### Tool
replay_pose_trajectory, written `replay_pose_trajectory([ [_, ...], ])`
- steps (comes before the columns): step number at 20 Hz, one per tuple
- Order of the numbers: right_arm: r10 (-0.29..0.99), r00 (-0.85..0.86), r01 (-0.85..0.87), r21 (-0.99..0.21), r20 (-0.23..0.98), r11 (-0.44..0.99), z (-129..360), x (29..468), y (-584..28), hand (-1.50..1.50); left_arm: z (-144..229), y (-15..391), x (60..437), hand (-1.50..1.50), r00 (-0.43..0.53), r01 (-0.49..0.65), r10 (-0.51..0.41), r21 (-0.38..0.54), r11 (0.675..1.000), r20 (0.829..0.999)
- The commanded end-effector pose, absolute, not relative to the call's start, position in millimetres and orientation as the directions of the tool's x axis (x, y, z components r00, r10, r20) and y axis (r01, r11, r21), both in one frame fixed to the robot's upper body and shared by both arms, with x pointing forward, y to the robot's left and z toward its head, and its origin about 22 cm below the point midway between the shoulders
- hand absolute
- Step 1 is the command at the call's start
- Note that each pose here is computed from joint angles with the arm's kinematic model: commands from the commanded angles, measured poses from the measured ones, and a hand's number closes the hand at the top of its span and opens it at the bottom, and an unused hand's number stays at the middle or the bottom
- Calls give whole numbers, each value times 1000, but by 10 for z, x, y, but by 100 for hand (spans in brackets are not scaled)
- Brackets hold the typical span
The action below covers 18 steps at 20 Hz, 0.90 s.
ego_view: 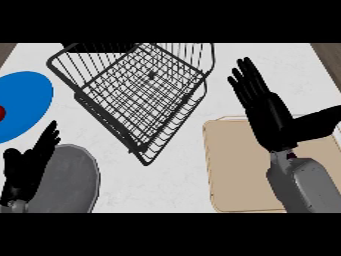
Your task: Pick the eggplant from the tray and place it in the tiered basket
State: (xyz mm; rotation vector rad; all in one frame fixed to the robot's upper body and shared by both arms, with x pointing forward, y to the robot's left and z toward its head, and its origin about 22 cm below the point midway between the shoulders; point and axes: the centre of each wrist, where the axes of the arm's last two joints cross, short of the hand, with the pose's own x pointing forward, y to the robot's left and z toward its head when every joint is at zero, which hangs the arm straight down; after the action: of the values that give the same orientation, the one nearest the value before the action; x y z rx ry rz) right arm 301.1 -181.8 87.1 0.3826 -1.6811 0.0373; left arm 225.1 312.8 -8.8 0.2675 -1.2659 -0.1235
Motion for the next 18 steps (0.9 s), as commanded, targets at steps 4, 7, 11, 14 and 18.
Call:
replay_pose_trajectory([
  [4,49,-259,-400,-153,965,904,881,2762,-1971,150,314,3175,2491,0,164,-50,-191,202,978,968],
  [7,601,-142,-120,-616,786,778,825,2917,-2798,150,174,3072,2471,0,176,-64,-159,173,983,971],
  [11,500,21,213,-493,866,844,129,2525,-2784,-150,200,2975,2431,0,143,-23,-108,112,993,984],
  [14,628,-74,218,-602,775,768,257,2405,-2805,-150,343,2933,2510,0,145,11,-114,114,993,983],
  [18,786,-65,185,-766,615,615,698,2315,-2902,-150,263,3062,2490,0,154,-19,-114,119,993,981],
])
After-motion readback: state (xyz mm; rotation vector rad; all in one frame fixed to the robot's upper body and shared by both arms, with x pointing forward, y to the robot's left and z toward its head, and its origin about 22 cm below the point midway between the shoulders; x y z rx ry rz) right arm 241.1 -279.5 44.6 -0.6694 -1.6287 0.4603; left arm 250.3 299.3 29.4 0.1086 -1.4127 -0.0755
